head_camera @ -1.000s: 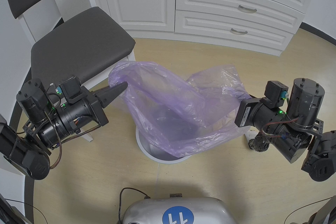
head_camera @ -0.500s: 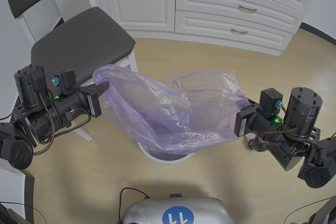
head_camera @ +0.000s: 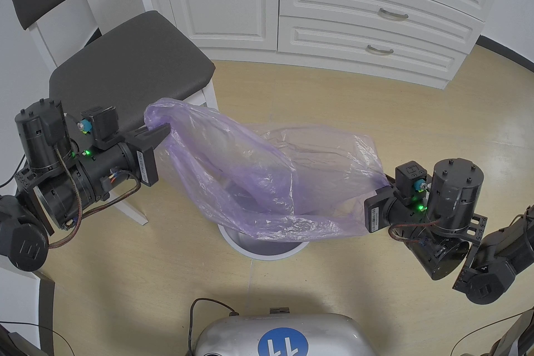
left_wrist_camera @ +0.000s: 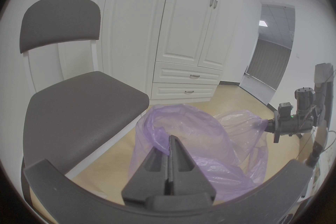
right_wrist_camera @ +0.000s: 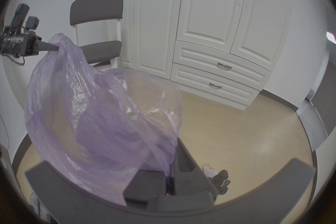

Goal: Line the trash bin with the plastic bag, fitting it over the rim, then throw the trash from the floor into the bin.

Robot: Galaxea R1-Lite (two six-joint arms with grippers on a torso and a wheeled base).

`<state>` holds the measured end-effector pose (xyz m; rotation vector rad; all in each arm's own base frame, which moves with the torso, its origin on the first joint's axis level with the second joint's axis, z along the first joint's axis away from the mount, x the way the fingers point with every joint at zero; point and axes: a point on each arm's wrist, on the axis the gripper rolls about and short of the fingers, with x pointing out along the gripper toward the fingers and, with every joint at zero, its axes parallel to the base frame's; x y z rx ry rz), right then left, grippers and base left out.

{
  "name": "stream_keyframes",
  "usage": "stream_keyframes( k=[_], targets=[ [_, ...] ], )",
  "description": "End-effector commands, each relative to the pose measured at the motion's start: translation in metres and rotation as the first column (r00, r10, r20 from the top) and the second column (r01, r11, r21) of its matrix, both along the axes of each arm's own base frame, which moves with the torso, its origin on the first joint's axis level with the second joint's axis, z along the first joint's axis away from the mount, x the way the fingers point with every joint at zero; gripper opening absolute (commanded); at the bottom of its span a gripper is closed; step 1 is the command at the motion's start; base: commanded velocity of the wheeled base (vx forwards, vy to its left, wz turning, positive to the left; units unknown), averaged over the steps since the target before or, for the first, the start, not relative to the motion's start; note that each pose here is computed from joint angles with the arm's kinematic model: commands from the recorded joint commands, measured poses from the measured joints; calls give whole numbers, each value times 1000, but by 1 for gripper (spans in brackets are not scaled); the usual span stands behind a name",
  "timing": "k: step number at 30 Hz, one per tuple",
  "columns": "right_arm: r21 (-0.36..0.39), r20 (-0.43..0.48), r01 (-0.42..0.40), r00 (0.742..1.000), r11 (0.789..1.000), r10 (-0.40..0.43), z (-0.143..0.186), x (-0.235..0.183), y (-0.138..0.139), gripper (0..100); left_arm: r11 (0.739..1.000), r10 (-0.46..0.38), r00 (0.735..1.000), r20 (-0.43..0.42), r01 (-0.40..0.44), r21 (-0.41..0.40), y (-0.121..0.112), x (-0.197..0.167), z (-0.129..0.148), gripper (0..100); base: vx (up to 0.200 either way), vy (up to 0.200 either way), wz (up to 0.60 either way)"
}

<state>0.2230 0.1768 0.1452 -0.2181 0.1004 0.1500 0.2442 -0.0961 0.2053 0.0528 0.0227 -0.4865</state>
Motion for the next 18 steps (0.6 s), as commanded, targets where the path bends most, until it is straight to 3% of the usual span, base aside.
stream_keyframes(
  k=[1, 6, 8, 18],
  targets=[
    [-43, -21, 20, 1000, 999, -21, -19, 8, 2, 0, 999, -8, 1000, 1, 8, 40, -3, 4, -5, 0, 0, 0, 0],
    [-94, 35, 24, 999, 995, -21, -24, 8, 0, 0, 995, -20, 999, 47, 15, 103, 0, -6, -3, 0, 0, 0, 0],
    [-144, 64, 61, 997, 988, -52, -29, 13, -11, 0, 994, -15, 999, 48, 10, 105, 2, -8, -3, 0, 0, 0, 0],
    [-227, 101, 178, 982, 957, -159, -37, 34, -39, 0, 991, 0, 999, 32, -4, 130, 17, 3, -9, 0, 0, 0, 0]
  ],
)
